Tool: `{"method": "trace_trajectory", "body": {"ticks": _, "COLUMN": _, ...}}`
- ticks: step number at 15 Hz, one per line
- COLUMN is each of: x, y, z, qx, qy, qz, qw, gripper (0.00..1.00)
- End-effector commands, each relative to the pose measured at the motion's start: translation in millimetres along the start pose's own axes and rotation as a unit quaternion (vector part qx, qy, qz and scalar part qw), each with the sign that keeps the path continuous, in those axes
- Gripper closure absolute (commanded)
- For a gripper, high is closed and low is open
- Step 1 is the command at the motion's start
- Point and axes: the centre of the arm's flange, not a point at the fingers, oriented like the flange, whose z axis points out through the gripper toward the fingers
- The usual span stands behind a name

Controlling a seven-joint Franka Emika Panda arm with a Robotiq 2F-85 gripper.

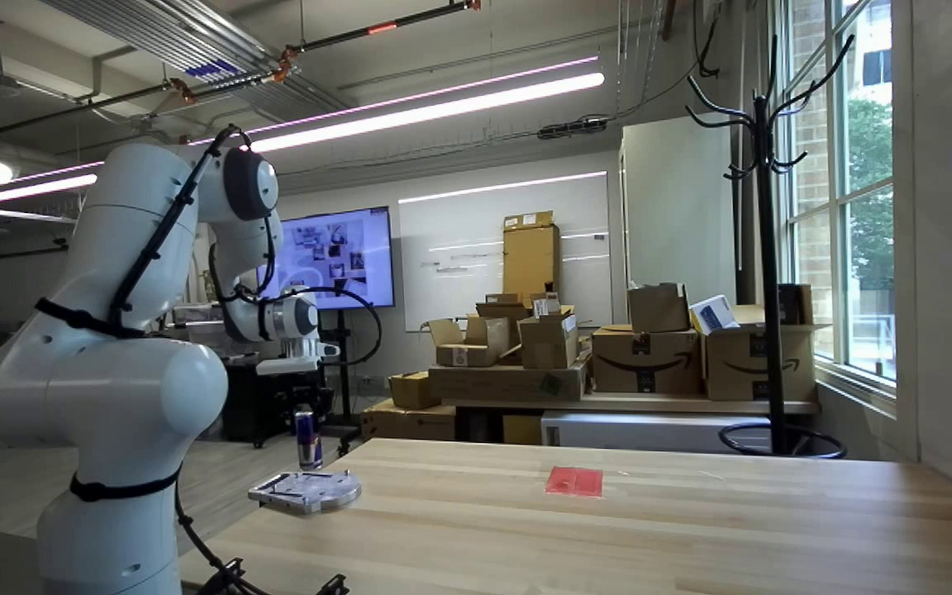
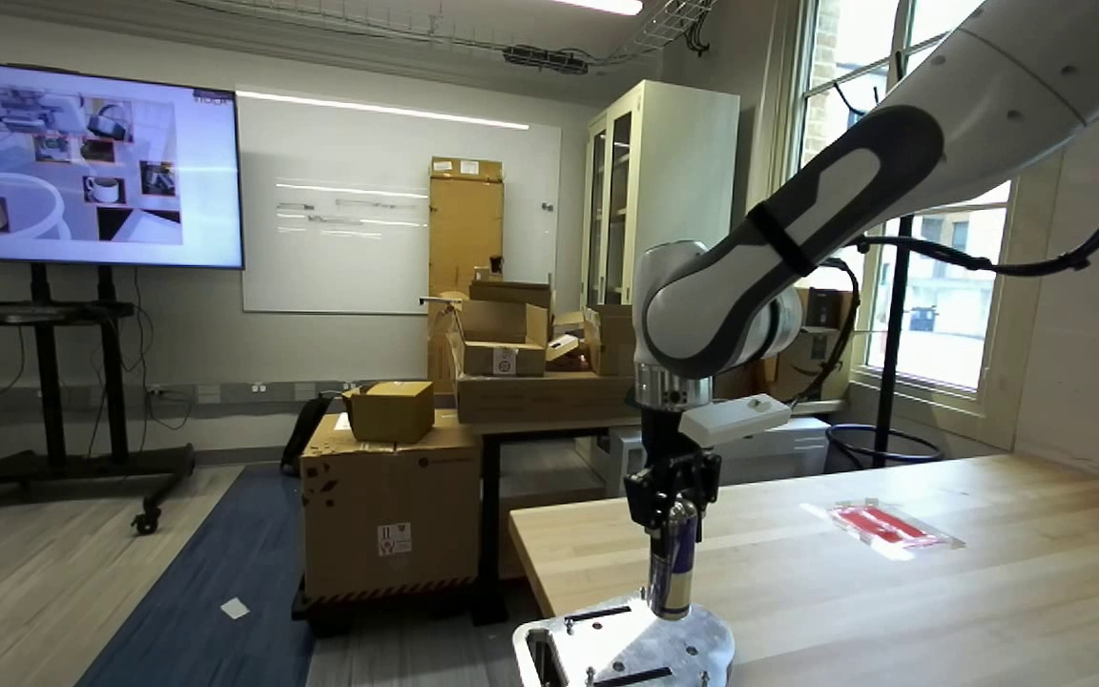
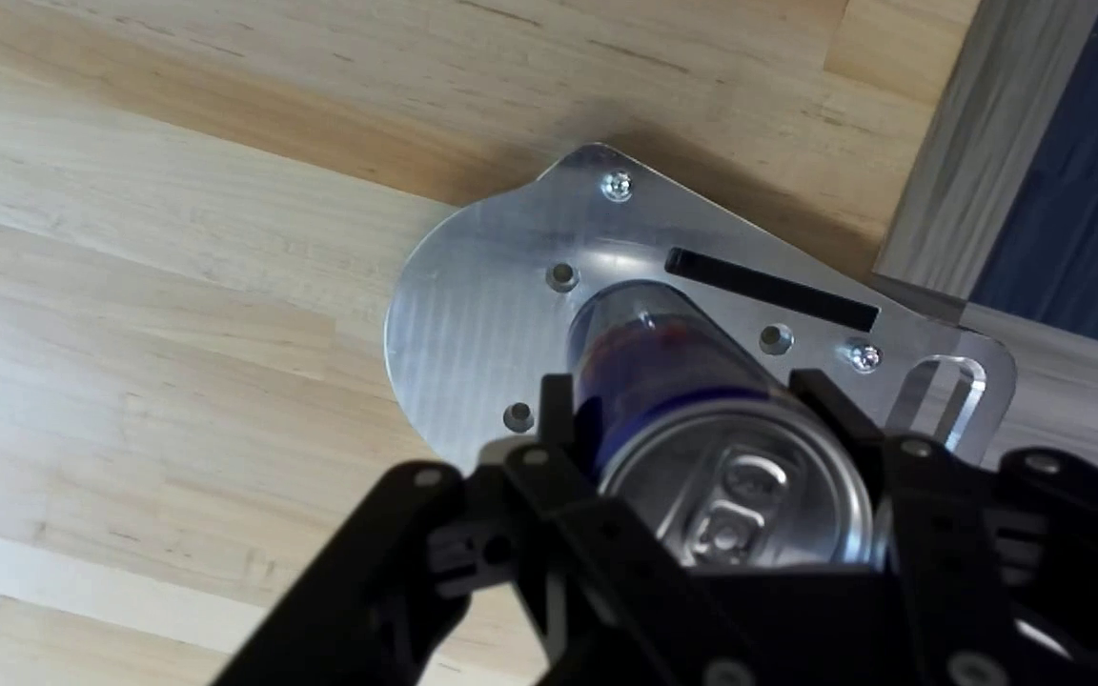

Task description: Place the red bull can on the platform on the left edge of the table

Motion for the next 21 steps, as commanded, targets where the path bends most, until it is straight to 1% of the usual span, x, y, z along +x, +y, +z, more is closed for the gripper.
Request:
{"method": "trace_trajectory", "body": {"ticks": 1, "x": 39.7, "y": -1.5, "z": 6.5, "qx": 0.002, "qy": -0.010, "qz": 0.003, "qw": 0.9999, "gripper": 0.67}}
{"method": "trace_trajectory", "body": {"ticks": 6, "x": 58.6, "y": -4.4, "z": 27.3, "qx": 0.017, "qy": -0.010, "qz": 0.001, "qw": 0.9998, "gripper": 0.67}}
{"method": "trace_trajectory", "body": {"ticks": 9, "x": 63.6, "y": -3.2, "z": 34.9, "qx": 0.028, "qy": -0.009, "qz": 0.004, "qw": 0.9996, "gripper": 0.67}}
{"method": "trace_trajectory", "body": {"ticks": 13, "x": 63.9, "y": -3.0, "z": 42.0, "qx": 0.029, "qy": -0.011, "qz": 0.005, "qw": 0.9995, "gripper": 0.67}}
{"method": "trace_trajectory", "body": {"ticks": 14, "x": 61.2, "y": -3.0, "z": 43.5, "qx": 0.030, "qy": -0.014, "qz": 0.005, "qw": 0.9995, "gripper": 0.22}}
{"method": "trace_trajectory", "body": {"ticks": 17, "x": 51.9, "y": -3.1, "z": 41.6, "qx": 0.026, "qy": -0.017, "qz": 0.007, "qw": 0.9995, "gripper": 0.03}}
{"method": "trace_trajectory", "body": {"ticks": 18, "x": 47.3, "y": -2.7, "z": 37.1, "qx": 0.025, "qy": -0.015, "qz": 0.008, "qw": 0.9996, "gripper": 0.00}}
{"method": "trace_trajectory", "body": {"ticks": 21, "x": 31.5, "y": -2.5, "z": 8.1, "qx": 0.026, "qy": 0.003, "qz": 0.008, "qw": 0.9996, "gripper": 0.00}}
